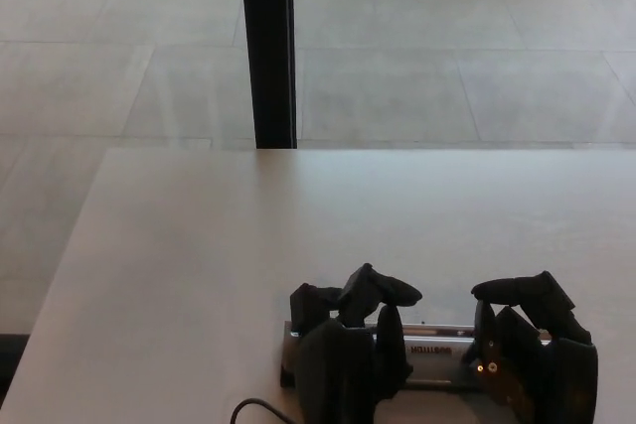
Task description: A hole pucnch is kept on the middle on the desk infront of the robot and the robot uses both its hands as fists to press on it and use it
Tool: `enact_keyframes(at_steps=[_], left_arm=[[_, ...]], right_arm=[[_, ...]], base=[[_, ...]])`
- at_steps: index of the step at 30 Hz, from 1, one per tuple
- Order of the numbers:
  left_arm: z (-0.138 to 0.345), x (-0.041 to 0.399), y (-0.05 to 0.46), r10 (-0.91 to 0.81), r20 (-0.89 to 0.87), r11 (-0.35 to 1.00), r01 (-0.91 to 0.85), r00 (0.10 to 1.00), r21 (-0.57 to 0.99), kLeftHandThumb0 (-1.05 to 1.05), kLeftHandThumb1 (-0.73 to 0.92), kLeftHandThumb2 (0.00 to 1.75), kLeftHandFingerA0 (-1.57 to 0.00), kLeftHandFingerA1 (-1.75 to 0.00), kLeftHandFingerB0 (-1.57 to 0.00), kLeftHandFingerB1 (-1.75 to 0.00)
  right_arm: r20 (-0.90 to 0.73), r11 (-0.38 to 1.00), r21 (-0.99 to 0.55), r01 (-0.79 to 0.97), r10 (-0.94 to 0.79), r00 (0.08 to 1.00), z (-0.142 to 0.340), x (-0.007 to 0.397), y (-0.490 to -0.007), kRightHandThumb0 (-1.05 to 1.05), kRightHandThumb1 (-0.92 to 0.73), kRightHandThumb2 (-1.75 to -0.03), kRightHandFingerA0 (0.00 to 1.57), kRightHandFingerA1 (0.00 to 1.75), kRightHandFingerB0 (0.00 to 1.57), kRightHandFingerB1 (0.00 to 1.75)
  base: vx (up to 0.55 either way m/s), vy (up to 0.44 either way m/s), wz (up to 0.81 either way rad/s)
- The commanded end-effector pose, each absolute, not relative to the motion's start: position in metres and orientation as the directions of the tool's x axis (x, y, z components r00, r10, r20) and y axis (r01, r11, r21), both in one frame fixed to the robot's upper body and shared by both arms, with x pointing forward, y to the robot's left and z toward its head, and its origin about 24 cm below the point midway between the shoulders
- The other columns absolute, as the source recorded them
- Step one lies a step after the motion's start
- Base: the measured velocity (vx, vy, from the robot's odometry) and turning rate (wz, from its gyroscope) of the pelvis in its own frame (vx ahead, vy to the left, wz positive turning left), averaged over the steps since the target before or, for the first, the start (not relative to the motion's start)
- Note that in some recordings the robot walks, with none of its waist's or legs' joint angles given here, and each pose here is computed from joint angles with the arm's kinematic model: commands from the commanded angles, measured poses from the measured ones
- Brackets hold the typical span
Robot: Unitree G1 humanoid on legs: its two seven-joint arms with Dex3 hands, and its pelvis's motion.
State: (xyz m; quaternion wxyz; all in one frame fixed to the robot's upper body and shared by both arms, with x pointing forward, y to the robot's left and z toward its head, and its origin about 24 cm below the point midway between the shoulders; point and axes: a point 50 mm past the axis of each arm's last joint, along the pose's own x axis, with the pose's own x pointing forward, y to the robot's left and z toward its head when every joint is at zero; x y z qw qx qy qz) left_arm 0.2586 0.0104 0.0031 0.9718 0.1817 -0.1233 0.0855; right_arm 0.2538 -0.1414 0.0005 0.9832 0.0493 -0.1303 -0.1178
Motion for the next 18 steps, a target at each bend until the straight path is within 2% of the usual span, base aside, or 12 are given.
enact_keyframes(at_steps=[1, 5, 6, 7, 8, 10, 11, 14, 15, 16, 17, 18], left_arm=[[0.002, 0.245, -0.004, 0.175, 0.107, 0.972, -0.189, 0.979, 0.137, -0.27, 0.79, 0.96, -0.83, -1.75, -0.55, -1.7], [0.03, 0.265, 0.004, 0.07, 0.023, 0.995, -0.068, 0.997, -0.076, -0.25, 0.82, 1.02, -0.87, -1.75, -0.51, -1.75], [0.036, 0.269, 0.006, 0.04, 0.005, 0.992, -0.039, 0.999, -0.118, -0.26, 0.83, 1.0, -0.86, -1.75, -0.49, -1.75], [0.052, 0.275, 0.009, 0.007, -0.026, 0.981, -0.012, 1.0, -0.193, -0.27, 0.84, 0.95, -0.83, -1.75, -0.45, -1.75], [0.062, 0.278, 0.011, -0.007, -0.036, 0.974, -0.002, 0.999, -0.227, -0.25, 0.85, 0.94, -0.83, -1.75, -0.45, -1.75], [0.077, 0.282, 0.015, -0.012, -0.053, 0.961, -0.003, 0.999, -0.276, -0.25, 0.86, 0.94, -0.83, -1.75, -0.43, -1.73], [0.092, 0.286, 0.021, -0.016, -0.04, 0.952, 0.003, 0.999, -0.308, -0.23, 0.88, 0.94, -0.86, -1.75, -0.44, -1.75], [0.101, 0.286, 0.026, -0.028, -0.04, 0.937, 0.013, 0.999, -0.349, -0.24, 0.9, 0.92, -0.84, -1.75, -0.42, -1.75], [0.105, 0.286, 0.028, -0.028, -0.047, 0.928, 0.008, 0.999, -0.373, -0.25, 0.85, 0.95, -0.83, -1.75, -0.44, -1.72], [0.107, 0.286, 0.029, -0.026, -0.055, 0.922, 0.003, 0.998, -0.388, -0.25, 0.83, 0.97, -0.84, -1.75, -0.46, -1.71], [0.109, 0.285, 0.03, -0.032, -0.061, 0.918, 0.005, 0.998, -0.397, -0.26, 0.83, 0.96, -0.86, -1.75, -0.46, -1.73], [0.11, 0.285, 0.031, -0.039, -0.063, 0.918, 0.011, 0.997, -0.395, -0.25, 0.81, 0.99, -0.88, -1.75, -0.47, -1.73]], right_arm=[[0.111, 0.966, 0.049, 0.256, -0.26, 0.959, -0.012, 0.248, -0.148, -0.4, -0.71, -0.88, 0.99, 1.75, 0.68, 1.68], [0.1, 0.988, 0.074, 0.133, -0.141, 0.985, 0.009, 0.261, -0.15, -0.43, -0.71, -0.87, 0.99, 1.75, 0.68, 1.66], [0.073, 0.99, 0.08, 0.112, -0.118, 0.99, 0.013, 0.264, -0.151, -0.46, -0.73, -0.84, 0.98, 1.75, 0.7, 1.59], [0.049, 0.996, 0.079, 0.051, -0.055, 0.997, 0.024, 0.27, -0.155, -0.43, -0.72, -0.87, 0.97, 1.75, 0.64, 1.65], [0.045, 0.997, 0.075, 0.017, -0.02, 0.999, 0.032, 0.274, -0.157, -0.41, -0.71, -0.89, 0.99, 1.75, 0.65, 1.64], [0.045, 0.999, 0.05, -0.022, 0.019, 0.999, 0.044, 0.279, -0.161, -0.4, -0.71, -0.91, 1.0, 1.75, 0.66, 1.64], [0.063, 0.998, 0.026, -0.05, 0.048, 0.997, 0.059, 0.284, -0.166, -0.35, -0.69, -0.96, 0.97, 1.75, 0.73, 1.57], [0.069, 0.997, 0.023, -0.074, 0.072, 0.995, 0.073, 0.286, -0.171, -0.36, -0.68, -0.96, 0.94, 1.75, 0.71, 1.55], [0.066, 0.996, 0.025, -0.087, 0.085, 0.994, 0.08, 0.287, -0.173, -0.36, -0.69, -0.95, 0.93, 1.75, 0.7, 1.54], [0.063, 0.995, 0.026, -0.091, 0.09, 0.994, 0.085, 0.287, -0.175, -0.36, -0.69, -0.93, 0.93, 1.75, 0.69, 1.55], [0.057, 0.995, 0.028, -0.098, 0.096, 0.994, 0.09, 0.287, -0.177, -0.36, -0.7, -0.91, 0.94, 1.75, 0.59, 1.64], [0.055, 0.994, 0.031, -0.104, 0.102, 0.993, 0.094, 0.287, -0.178, -0.34, -0.69, -0.92, 0.94, 1.75, 0.59, 1.65]], base=[[0.0, 0.0, 0.0], [0.0, 0.0, 0.0], [0.0, 0.0, 0.0], [0.0, 0.0, 0.0], [0.0, 0.0, 0.0], [0.0, 0.0, 0.0], [0.0, 0.0, 0.0], [0.0, 0.0, 0.0], [0.0, 0.0, 0.0], [0.0, 0.0, 0.0], [0.0, 0.0, 0.0], [0.0, 0.0, 0.0]])
